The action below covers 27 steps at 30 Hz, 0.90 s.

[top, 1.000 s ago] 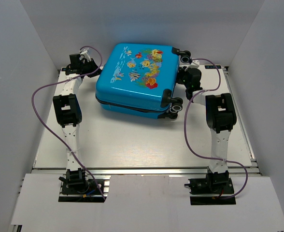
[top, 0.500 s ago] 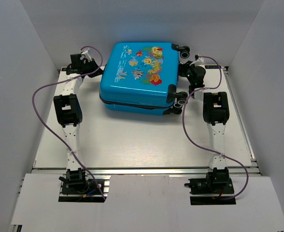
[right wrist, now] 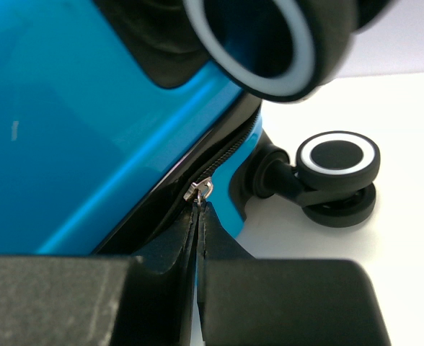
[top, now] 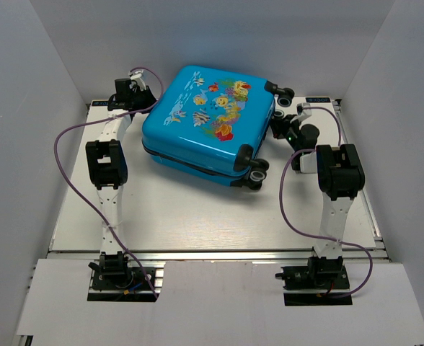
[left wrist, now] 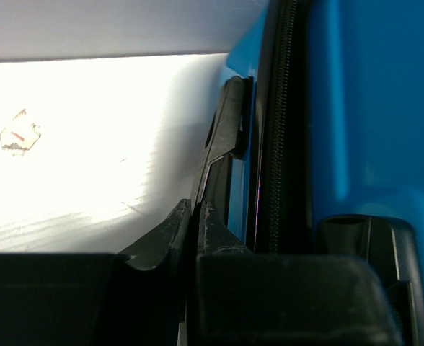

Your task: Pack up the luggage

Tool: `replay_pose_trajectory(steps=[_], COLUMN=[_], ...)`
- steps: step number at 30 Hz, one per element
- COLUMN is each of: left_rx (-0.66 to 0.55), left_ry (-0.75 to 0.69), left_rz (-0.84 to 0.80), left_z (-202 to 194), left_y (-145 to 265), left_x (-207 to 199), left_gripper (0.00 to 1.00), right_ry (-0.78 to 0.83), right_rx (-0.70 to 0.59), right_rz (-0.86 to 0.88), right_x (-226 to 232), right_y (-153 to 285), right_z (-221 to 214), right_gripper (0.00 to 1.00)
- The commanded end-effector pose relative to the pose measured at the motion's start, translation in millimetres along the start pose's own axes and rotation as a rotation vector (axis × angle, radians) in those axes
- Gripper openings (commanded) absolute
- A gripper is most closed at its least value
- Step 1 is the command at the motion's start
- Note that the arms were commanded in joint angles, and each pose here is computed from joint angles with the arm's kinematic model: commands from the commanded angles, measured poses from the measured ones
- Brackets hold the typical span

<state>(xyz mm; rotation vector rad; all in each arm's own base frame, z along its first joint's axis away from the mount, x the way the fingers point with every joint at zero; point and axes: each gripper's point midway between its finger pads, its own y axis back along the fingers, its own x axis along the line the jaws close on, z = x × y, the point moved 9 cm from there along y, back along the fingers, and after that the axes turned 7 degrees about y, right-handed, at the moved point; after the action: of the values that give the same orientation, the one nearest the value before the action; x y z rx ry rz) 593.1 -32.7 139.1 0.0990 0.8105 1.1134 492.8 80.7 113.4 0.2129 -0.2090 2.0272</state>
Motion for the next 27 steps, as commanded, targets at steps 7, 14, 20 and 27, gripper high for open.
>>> replay_pose_trajectory(steps=[7,14,20,27], left_rx=[0.517,0.414,0.211,-0.056], left_ry=[-0.159,-0.150,0.020,0.124], left_rz=[0.177,0.188,0.344,0.368], left_z=[-143.7,-105.4,-41.4,39.6], left_y=[-20.6,-11.9,20.3,94.5], left_x=[-28.4,-50.3,-66.5,-107.2], left_gripper=[0.00,0.15,0.98,0.98], right_ry=[0.158,0.238,0.236,0.229], right_rx=[-0.103,-0.029,0.009,0.046], right_rz=[0.081,-0.067,-0.151,-0.136], right_x=[97.9,127.9,128.2,138.5], right_y=[103.1,178.6,196.7,210.2], right_z=[42.7,49.3,52.0,49.6], right_gripper=[0.00,0.00,0.00,0.00])
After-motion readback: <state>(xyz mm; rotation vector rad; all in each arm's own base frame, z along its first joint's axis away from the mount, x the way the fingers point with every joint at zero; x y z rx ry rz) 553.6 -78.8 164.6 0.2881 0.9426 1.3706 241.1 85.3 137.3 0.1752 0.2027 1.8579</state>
